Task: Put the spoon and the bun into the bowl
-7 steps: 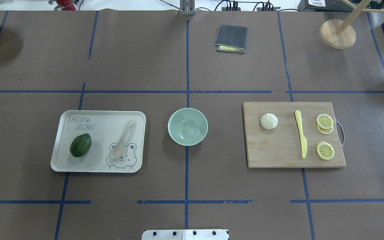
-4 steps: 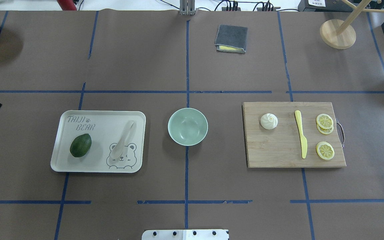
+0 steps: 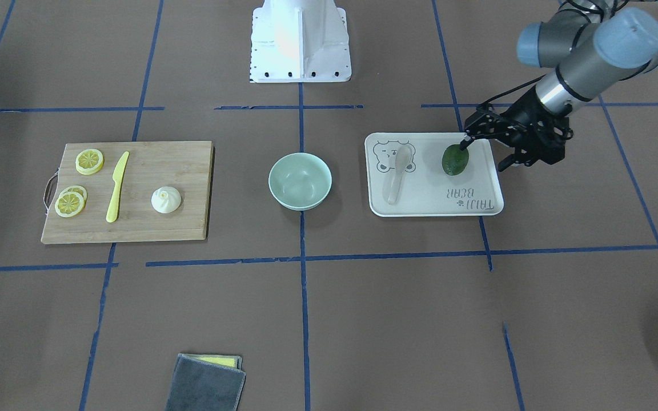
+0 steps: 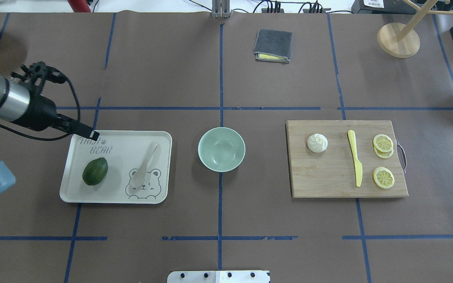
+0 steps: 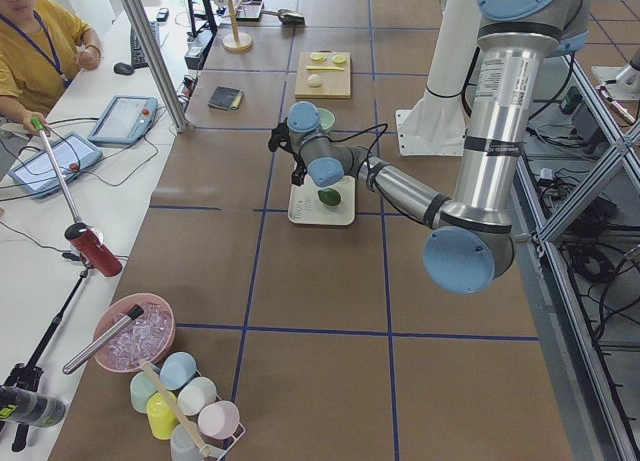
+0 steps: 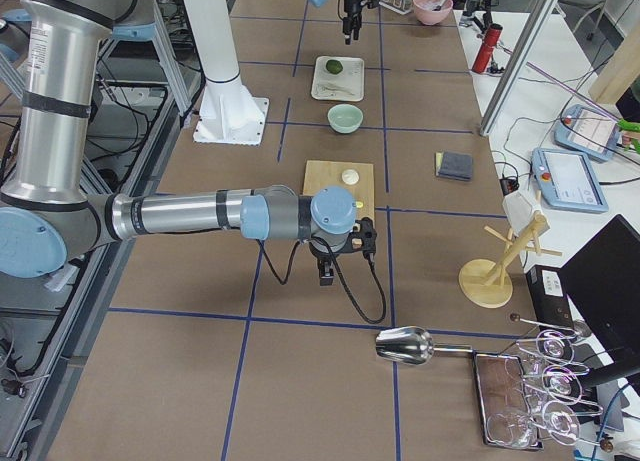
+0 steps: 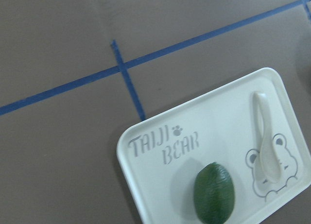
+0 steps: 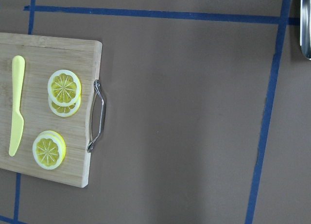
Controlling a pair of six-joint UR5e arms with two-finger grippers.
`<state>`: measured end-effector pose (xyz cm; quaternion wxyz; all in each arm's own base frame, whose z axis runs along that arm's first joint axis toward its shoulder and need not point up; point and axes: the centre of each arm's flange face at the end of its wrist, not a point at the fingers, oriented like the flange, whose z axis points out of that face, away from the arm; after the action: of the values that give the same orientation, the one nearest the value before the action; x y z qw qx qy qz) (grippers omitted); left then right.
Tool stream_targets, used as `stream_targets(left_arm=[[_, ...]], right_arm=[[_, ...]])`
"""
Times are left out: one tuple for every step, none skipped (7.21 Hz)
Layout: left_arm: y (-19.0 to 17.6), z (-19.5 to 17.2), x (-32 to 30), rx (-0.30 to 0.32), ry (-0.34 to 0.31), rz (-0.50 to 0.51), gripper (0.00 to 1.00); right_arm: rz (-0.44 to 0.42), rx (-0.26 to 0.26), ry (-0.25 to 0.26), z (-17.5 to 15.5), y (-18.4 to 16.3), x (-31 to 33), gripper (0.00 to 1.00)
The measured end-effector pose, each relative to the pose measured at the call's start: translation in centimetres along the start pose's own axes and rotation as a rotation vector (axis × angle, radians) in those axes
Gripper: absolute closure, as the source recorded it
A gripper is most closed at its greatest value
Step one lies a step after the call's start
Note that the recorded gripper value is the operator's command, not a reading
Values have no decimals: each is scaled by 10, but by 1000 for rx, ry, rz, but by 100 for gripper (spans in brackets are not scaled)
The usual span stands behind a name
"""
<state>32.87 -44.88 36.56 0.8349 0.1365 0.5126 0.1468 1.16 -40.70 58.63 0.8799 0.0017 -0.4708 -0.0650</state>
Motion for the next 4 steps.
stream_targets(left_arm=[[0, 32, 38, 11, -39, 5, 9], [-1, 58, 72, 7, -99, 9, 11], [-1, 81, 102, -21, -166, 14, 15], [-1, 97, 117, -50, -214, 15, 18]], right_arm=[[-6, 0, 0, 0, 0, -3, 0], [-10, 0, 2, -1, -1, -4, 0], [-9, 0, 3, -1, -1, -4, 0], [-6, -1, 4, 0, -1, -4, 0]])
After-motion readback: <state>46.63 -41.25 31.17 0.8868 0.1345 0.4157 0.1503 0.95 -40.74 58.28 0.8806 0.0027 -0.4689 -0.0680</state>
